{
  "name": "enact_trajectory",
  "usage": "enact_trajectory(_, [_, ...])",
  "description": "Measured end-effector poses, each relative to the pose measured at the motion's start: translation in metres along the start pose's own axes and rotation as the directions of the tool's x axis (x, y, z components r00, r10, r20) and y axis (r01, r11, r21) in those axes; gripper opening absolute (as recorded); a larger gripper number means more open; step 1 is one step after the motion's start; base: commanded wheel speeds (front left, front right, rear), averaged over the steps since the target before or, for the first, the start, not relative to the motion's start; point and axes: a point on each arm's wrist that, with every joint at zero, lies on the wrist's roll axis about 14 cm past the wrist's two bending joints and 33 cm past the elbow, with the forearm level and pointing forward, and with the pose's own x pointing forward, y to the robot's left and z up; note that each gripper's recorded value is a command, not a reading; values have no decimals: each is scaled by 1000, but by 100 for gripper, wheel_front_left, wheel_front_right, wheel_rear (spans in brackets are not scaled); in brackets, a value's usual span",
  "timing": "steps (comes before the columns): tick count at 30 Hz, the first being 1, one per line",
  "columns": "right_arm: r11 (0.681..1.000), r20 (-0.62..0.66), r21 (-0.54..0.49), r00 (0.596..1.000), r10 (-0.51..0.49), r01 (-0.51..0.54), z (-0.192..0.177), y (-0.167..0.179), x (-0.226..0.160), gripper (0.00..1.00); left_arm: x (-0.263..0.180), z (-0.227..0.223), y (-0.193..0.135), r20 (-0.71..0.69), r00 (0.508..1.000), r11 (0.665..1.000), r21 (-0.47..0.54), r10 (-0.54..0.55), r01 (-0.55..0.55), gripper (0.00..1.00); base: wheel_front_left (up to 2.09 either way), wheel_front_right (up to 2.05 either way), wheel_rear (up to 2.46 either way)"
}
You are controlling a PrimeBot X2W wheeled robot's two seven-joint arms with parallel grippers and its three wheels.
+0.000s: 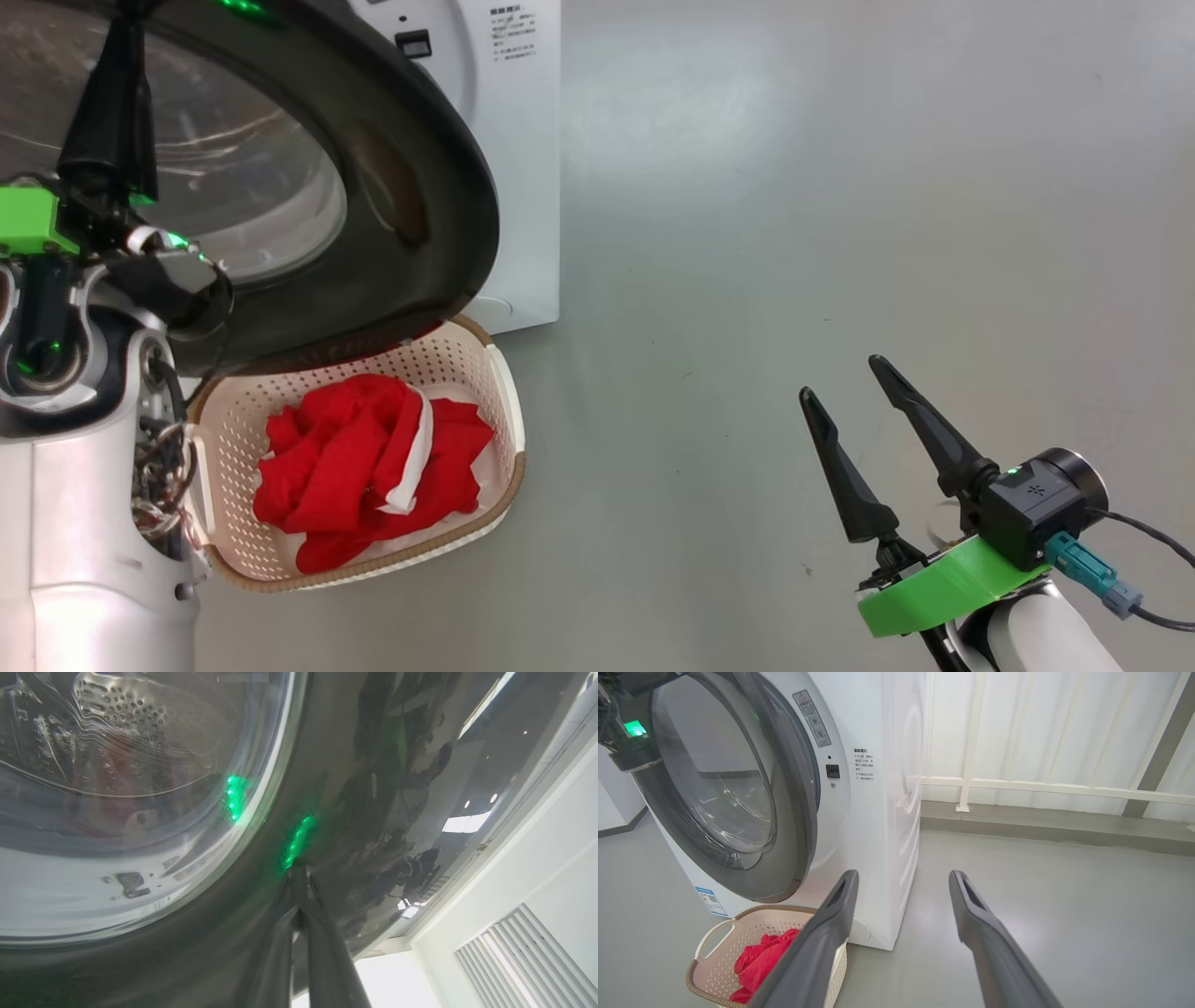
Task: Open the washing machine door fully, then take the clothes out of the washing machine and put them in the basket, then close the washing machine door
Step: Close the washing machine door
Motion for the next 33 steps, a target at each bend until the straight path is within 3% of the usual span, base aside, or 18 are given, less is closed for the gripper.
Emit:
enact_trajectory(8, [1000,6,-1,1000,-1,1,2,-1,0,100,0,-4,-3,-14,1000,1000,-5,-19,19,0,0,0,0])
enact_trajectory(9, [1000,9,-1,1000,-1,1,3,0,1,100,-2,-5,-5,-17,999,1000,-10,-28,28,15,0,0,0])
enact_trajectory(10, [1000,12,0,1000,1,-1,4,0,1,100,-3,-5,-7,-16,999,999,-10,-33,33,46,0,0,0])
enact_trajectory(11, [1000,15,0,1000,4,-4,4,1,2,100,-5,-5,-9,-13,999,999,-10,-38,38,84,0,0,0])
enact_trajectory(12, [1000,16,1,1000,8,-8,5,2,2,100,-7,-5,-11,-12,999,999,-8,-43,43,100,0,0,0])
enact_trajectory(22, [998,41,11,998,56,-56,11,18,9,100,-58,5,5,9,1000,1000,9,5,-6,100,0,0,0])
enact_trajectory(33, [993,71,28,991,115,-117,19,41,19,100,-123,28,16,97,994,986,157,40,-55,100,0,0,0])
